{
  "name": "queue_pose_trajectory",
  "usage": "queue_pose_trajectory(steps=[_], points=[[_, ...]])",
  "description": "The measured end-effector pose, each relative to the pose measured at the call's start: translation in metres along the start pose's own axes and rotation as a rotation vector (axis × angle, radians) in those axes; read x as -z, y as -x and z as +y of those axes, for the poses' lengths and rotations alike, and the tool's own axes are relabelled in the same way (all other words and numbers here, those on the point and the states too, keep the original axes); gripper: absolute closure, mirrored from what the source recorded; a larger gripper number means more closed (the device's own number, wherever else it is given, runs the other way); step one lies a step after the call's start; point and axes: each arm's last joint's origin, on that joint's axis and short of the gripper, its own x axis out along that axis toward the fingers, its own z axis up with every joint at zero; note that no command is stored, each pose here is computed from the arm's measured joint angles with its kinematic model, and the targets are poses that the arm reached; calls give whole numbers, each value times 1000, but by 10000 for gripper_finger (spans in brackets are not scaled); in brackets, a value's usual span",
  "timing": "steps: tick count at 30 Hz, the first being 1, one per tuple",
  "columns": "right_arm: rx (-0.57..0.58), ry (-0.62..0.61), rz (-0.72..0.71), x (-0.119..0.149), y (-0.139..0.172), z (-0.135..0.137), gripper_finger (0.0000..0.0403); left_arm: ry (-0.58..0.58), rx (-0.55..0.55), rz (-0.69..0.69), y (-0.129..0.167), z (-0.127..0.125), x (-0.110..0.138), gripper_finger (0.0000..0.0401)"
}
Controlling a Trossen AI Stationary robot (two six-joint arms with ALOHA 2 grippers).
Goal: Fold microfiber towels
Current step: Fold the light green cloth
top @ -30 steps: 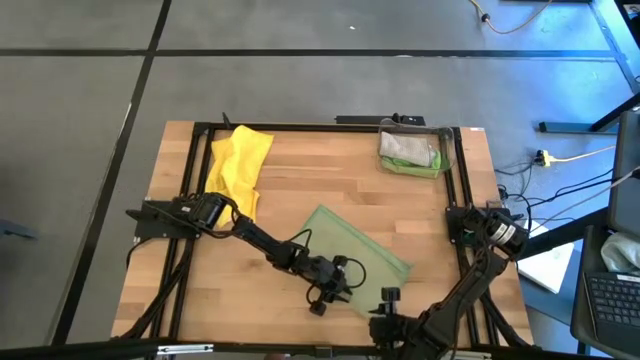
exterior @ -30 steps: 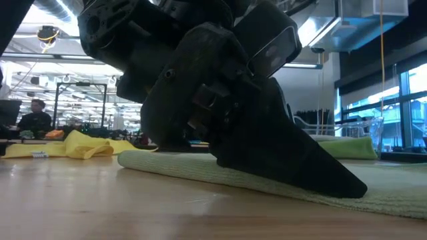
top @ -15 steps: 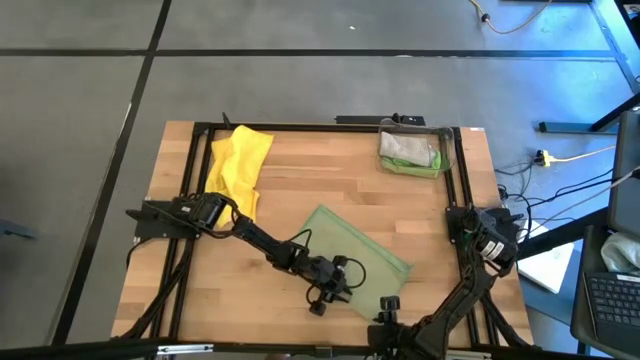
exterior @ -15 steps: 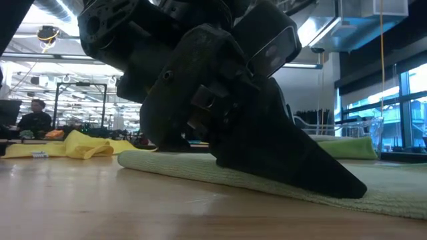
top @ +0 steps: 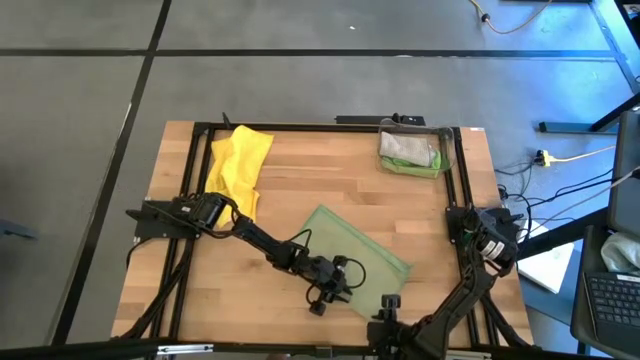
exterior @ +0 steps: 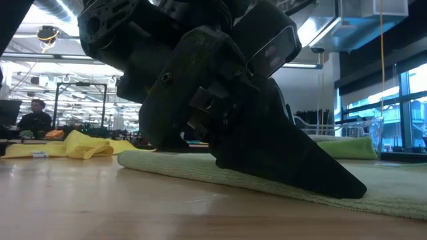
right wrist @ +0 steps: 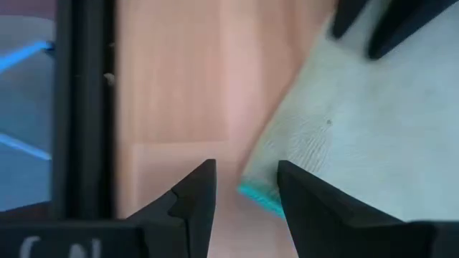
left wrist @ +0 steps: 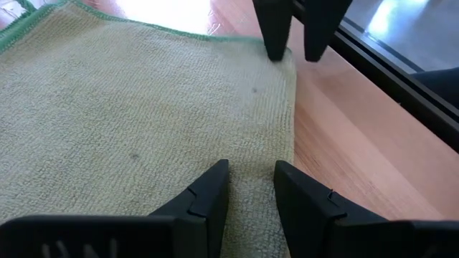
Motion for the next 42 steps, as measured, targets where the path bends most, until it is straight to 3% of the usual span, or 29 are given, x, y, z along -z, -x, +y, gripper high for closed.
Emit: queue_pose_trajectory(steps=[5, 17, 21, 29, 37, 42], points=[[-31, -45, 12, 7, -4, 1, 250, 0, 0, 0, 0, 0, 0, 293], [14, -19, -19, 18, -11, -4, 252, -1, 1, 0, 0, 0, 0, 293], [16, 6, -35, 17, -12, -3, 283, -1, 1, 0, 0, 0, 0, 293], [39, 43, -36, 19, -14, -5, 389, -1, 4, 0, 0, -1, 0, 293], [58, 53, -42, 17, -13, -5, 388, -1, 3, 0, 0, -1, 0, 293], [38, 122, -29, 7, -5, 0, 396, -46, 4, -3, 0, -2, 0, 293]])
